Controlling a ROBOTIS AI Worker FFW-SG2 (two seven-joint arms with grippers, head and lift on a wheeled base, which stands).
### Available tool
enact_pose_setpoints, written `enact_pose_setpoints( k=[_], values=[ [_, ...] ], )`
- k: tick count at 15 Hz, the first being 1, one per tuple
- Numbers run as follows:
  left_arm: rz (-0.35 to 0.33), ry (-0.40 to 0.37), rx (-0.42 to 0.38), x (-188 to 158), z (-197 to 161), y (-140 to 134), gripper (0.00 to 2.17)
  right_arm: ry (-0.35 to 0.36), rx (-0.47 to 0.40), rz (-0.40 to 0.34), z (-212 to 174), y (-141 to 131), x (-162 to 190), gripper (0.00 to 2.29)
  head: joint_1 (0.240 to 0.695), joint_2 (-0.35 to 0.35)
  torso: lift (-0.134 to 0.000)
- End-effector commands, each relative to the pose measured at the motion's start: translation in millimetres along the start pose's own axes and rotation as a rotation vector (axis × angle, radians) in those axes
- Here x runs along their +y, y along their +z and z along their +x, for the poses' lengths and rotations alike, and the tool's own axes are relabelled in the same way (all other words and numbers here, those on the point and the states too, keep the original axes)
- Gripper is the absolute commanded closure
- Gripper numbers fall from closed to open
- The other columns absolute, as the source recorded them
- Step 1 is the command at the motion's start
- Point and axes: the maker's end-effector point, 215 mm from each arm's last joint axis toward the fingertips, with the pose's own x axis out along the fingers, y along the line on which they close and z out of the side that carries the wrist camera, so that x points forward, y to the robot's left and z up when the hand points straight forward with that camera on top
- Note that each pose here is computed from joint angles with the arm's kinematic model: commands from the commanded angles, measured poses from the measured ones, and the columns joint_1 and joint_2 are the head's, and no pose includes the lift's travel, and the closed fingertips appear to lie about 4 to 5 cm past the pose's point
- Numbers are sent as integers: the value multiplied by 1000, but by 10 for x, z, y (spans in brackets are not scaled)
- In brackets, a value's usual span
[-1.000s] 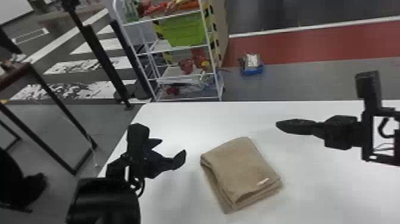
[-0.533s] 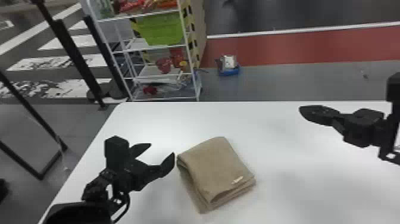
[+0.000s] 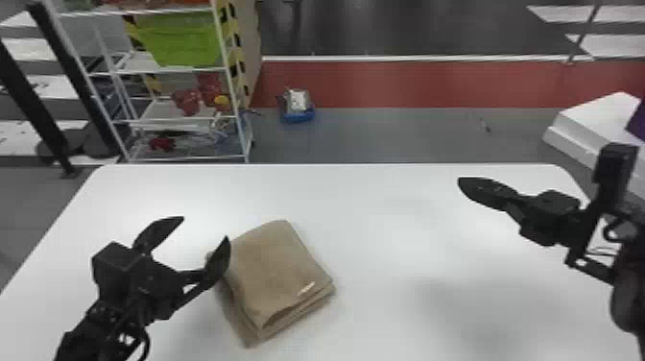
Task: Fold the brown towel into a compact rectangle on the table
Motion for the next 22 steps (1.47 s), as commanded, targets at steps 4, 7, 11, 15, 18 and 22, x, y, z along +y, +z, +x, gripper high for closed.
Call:
enact_pose_setpoints(
  k=[4, 7, 11, 15, 18, 22],
  values=[
    [119, 11, 22, -12, 146, -188, 191, 8, -6, 20, -61, -49, 23, 2263, 695, 22, -124],
    [139, 0, 71, -24, 195, -331, 191, 15, -7, 15, -49, -24, 73, 2263, 695, 22, -124],
    [145, -15, 99, -20, 270, -432, 191, 27, -20, 22, -64, 20, 115, 2263, 695, 32, -124],
    [166, -66, 44, -140, 420, -230, 191, 36, -12, 26, -85, -47, 181, 2263, 695, 30, -124],
    [177, -100, 19, -286, 563, -86, 191, 35, -10, 30, -95, -73, 182, 2263, 695, 13, -124],
    [223, -78, 54, -141, 168, -92, 191, 33, -23, 36, -166, -40, 184, 2263, 695, -6, -124]
  ],
)
